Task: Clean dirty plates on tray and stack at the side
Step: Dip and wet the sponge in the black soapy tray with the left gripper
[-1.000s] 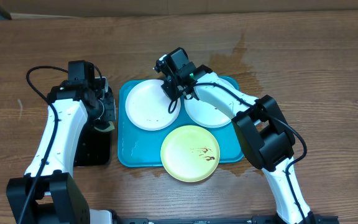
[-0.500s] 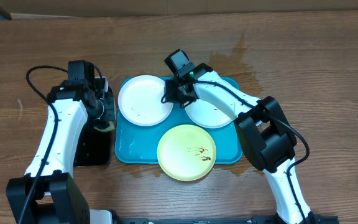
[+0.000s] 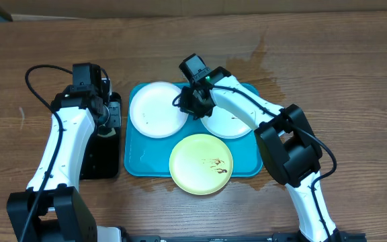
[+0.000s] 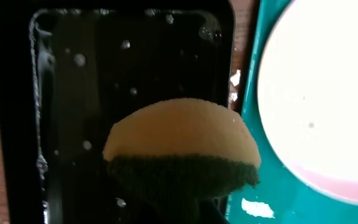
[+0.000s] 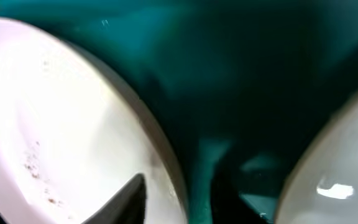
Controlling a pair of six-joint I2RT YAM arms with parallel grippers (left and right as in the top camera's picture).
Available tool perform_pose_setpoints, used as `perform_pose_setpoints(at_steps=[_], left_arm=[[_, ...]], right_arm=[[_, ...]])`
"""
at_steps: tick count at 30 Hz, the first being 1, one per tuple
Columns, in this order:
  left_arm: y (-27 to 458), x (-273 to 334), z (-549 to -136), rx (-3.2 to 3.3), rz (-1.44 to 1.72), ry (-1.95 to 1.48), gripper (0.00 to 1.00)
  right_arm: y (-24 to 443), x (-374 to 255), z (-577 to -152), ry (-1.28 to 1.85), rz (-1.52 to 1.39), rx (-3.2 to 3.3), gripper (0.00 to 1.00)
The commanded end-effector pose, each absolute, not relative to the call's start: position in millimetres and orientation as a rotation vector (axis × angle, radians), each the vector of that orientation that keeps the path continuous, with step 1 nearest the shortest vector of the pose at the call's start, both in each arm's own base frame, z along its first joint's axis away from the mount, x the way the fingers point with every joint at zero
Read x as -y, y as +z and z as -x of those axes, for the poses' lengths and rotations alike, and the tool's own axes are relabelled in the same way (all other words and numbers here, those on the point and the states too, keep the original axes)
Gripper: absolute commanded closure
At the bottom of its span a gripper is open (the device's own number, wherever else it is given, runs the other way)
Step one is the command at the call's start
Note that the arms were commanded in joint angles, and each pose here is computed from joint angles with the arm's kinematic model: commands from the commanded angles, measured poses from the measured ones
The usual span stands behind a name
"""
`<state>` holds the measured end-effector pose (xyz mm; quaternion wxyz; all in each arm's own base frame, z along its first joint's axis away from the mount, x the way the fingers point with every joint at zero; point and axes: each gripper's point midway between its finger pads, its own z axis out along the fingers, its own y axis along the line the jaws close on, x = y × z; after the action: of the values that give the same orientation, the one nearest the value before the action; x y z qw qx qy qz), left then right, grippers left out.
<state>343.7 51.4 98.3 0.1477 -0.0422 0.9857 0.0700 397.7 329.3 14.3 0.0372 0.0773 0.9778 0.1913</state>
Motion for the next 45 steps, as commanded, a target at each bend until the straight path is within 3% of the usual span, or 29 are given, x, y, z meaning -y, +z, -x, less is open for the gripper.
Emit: perform_pose_setpoints(at_steps=[1, 5, 12, 20, 29, 31, 33, 35, 36, 39, 43, 45], left_arm=[[97, -56, -342, -2.846, 0.068, 0.254, 0.93], [96, -56, -340, -2.855, 0.068, 0.253, 0.93], [92, -56, -333, -2.886, 0.067, 0.253, 0.9], [70, -68, -329, -2.861, 0.085, 0.36, 0.87], [47, -92, -325, -2.806, 0.194, 0.391, 0.82], [42, -100, -324, -2.791, 0.23, 0.397, 0.73], [38, -110, -322, -2.77, 0.275, 0.401, 0.34], [36, -113, -321, -2.771, 0.295, 0.381, 0.17], [36, -113, -321, -2.771, 0.301, 0.361, 0.16], [34, -110, -321, -2.777, 0.302, 0.319, 0.2], [29, -100, -314, -2.816, 0.292, 0.248, 0.35], [24, -94, -308, -2.842, 0.299, 0.212, 0.38]], right_arm=[[24, -323, -412, 0.538, 0.054, -2.956, 0.59], [39, -328, -424, 0.537, 0.187, -2.886, 0.59], [26, -327, -421, 0.44, 0.225, -2.868, 0.6], [18, -331, -414, 0.358, 0.257, -2.856, 0.76], [16, -341, -400, 0.35, 0.302, -2.87, 0.76], [15, -340, -401, 0.344, 0.301, -2.868, 0.76], [15, -338, -402, 0.327, 0.298, -2.864, 0.76], [15, -338, -401, 0.324, 0.298, -2.868, 0.75], [15, -337, -401, 0.321, 0.298, -2.87, 0.76], [14, -332, -402, 0.281, 0.29, -2.866, 0.75], [14, -331, -404, 0.265, 0.287, -2.862, 0.75], [14, -331, -403, 0.265, 0.287, -2.862, 0.75]])
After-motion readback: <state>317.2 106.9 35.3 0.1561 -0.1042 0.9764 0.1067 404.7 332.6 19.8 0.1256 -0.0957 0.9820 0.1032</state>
